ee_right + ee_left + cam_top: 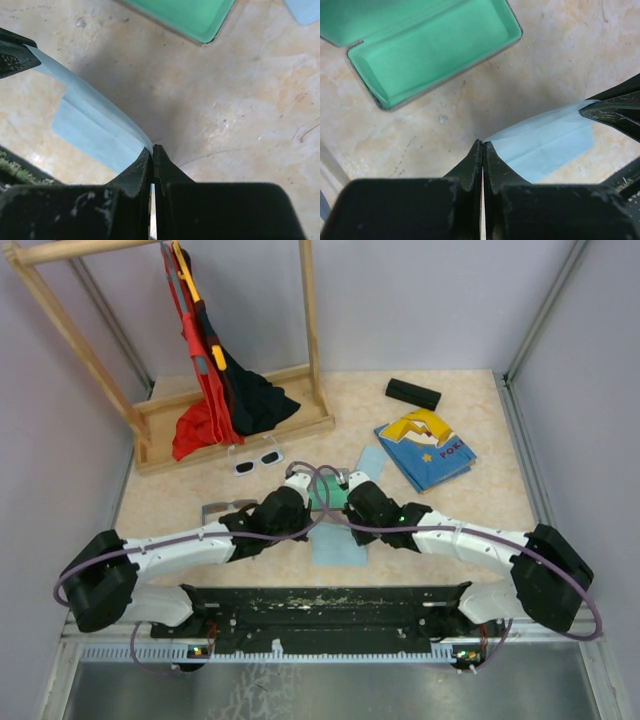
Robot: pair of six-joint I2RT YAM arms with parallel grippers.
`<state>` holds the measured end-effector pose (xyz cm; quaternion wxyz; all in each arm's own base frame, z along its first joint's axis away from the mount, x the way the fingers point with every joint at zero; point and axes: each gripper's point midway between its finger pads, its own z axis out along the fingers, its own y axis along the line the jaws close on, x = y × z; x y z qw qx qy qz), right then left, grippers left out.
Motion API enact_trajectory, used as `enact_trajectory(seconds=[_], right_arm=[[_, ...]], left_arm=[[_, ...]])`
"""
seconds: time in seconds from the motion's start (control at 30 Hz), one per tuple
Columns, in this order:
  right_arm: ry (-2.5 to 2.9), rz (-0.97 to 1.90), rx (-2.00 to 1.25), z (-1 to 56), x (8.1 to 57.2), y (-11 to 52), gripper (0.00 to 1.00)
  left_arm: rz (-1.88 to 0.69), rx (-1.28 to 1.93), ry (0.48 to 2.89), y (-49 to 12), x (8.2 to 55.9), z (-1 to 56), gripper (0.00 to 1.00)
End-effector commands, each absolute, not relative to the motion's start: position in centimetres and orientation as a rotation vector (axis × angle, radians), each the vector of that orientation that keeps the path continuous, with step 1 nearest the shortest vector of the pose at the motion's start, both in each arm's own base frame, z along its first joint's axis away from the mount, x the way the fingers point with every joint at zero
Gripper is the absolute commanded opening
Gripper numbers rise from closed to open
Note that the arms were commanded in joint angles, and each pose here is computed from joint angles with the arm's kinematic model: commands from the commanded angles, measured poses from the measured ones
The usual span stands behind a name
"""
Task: Organize the sunglasses
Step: Adjust the glasses cleaning cloth at the center of the board, then fold the glasses cleaning cloth at the center of the board.
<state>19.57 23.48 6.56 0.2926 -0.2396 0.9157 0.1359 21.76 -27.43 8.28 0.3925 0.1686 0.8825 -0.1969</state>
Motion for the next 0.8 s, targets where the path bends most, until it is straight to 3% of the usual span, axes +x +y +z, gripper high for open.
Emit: enact_trajectory(seconds=[0.0, 0.27, 0.77], right_arm=[[2.272, 0.349, -0.594, 6.9, 23.3, 23.8, 0.0], [2.211, 0.244, -0.59, 5.0, 25.2, 22.8, 0.0], [2.261, 0.354, -0.658, 5.7, 22.5, 22.8, 0.01]], left_arm=[[-0.541, 0.535, 2.138, -29.4, 23.9, 9.3, 0.0], [-0.565, 0.642, 2.129, -31.0, 24.0, 8.1, 0.01], [-0.666, 0.765, 2.147, -31.0, 21.3, 6.9, 0.01]])
